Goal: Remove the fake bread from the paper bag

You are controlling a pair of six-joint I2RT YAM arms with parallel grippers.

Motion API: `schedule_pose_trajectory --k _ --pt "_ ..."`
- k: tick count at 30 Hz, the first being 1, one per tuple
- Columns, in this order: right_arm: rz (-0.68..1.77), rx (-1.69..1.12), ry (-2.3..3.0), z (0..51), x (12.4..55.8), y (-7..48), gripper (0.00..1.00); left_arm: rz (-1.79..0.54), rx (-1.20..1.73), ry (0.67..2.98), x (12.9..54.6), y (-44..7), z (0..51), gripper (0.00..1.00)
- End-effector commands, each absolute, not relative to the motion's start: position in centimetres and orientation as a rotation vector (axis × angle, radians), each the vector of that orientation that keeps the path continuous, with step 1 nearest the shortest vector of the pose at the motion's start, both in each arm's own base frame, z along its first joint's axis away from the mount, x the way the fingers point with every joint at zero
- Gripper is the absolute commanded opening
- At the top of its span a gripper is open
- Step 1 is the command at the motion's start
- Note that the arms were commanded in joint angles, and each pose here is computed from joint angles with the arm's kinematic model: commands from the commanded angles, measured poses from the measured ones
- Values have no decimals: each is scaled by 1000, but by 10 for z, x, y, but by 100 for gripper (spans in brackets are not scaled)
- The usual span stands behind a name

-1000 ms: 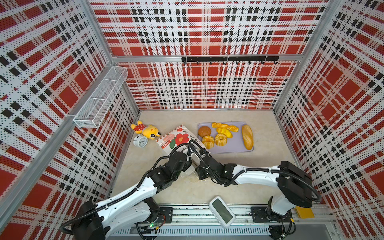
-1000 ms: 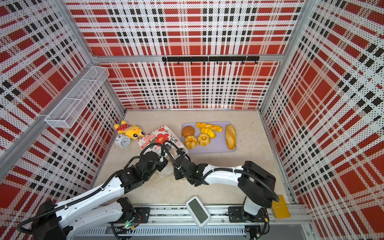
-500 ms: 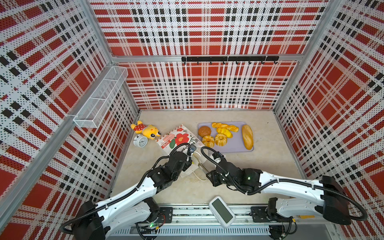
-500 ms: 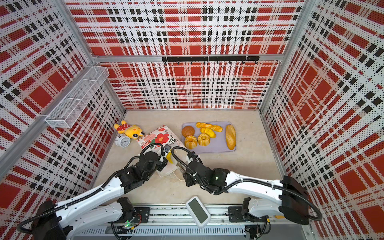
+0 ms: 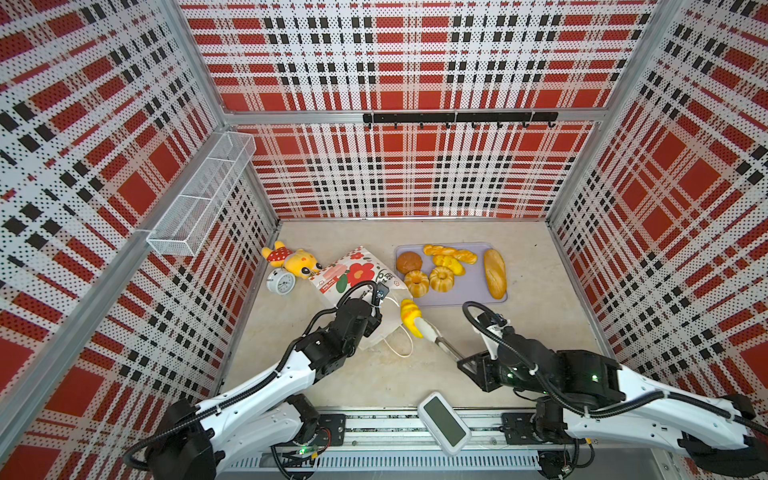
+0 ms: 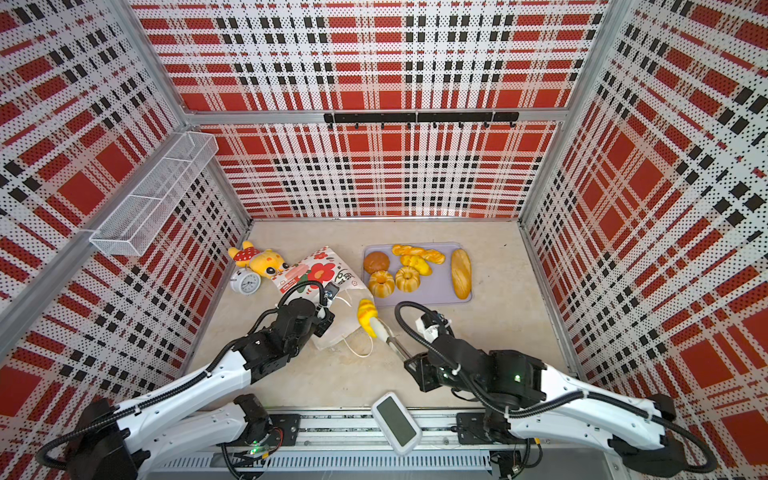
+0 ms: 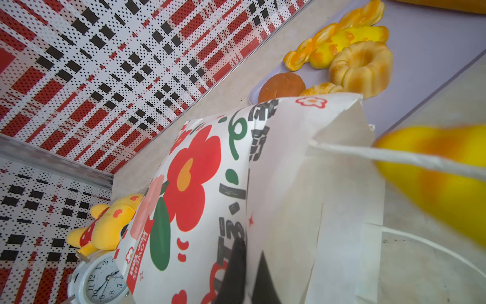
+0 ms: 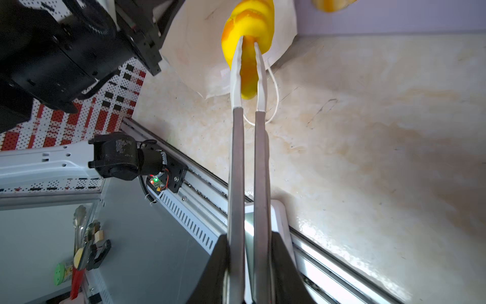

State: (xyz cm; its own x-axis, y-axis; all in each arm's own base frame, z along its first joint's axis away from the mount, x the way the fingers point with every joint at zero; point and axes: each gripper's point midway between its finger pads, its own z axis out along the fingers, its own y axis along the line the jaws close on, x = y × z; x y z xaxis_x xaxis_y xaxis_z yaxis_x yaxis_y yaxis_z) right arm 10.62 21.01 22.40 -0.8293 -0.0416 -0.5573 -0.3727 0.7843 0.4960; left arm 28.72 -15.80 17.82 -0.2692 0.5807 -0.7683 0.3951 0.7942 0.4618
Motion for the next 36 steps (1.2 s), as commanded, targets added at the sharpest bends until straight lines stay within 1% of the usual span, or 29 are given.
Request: schedule_pose_trajectory --k 1,5,7,12,16,18,24,27,30,36 --pt "689 -219 2358 254 129 188 0 254 751 1873 289 -154 183 0" --pt "506 -169 2329 273 160 183 0 330 815 1866 284 -148 183 0" --pt "475 -146 2328 274 176 181 0 340 840 1863 281 -148 182 0" --pt "394 -35 2374 249 221 153 0 352 860 1851 272 -149 180 0" --pt "308 43 2402 225 247 125 0 360 882 1844 269 -152 180 0" --pt "262 56 2412 215 257 116 0 359 890 1843 268 -153 179 0" --pt "287 33 2451 182 273 123 0 343 894 1841 267 -156 176 0" --pt "260 22 2469 170 281 124 0 341 896 1844 267 -157 175 0" --pt "256 40 2479 163 290 122 0 334 886 1847 267 -157 175 0" --pt "153 15 2513 154 298 107 0 319 870 1856 267 -158 173 0"
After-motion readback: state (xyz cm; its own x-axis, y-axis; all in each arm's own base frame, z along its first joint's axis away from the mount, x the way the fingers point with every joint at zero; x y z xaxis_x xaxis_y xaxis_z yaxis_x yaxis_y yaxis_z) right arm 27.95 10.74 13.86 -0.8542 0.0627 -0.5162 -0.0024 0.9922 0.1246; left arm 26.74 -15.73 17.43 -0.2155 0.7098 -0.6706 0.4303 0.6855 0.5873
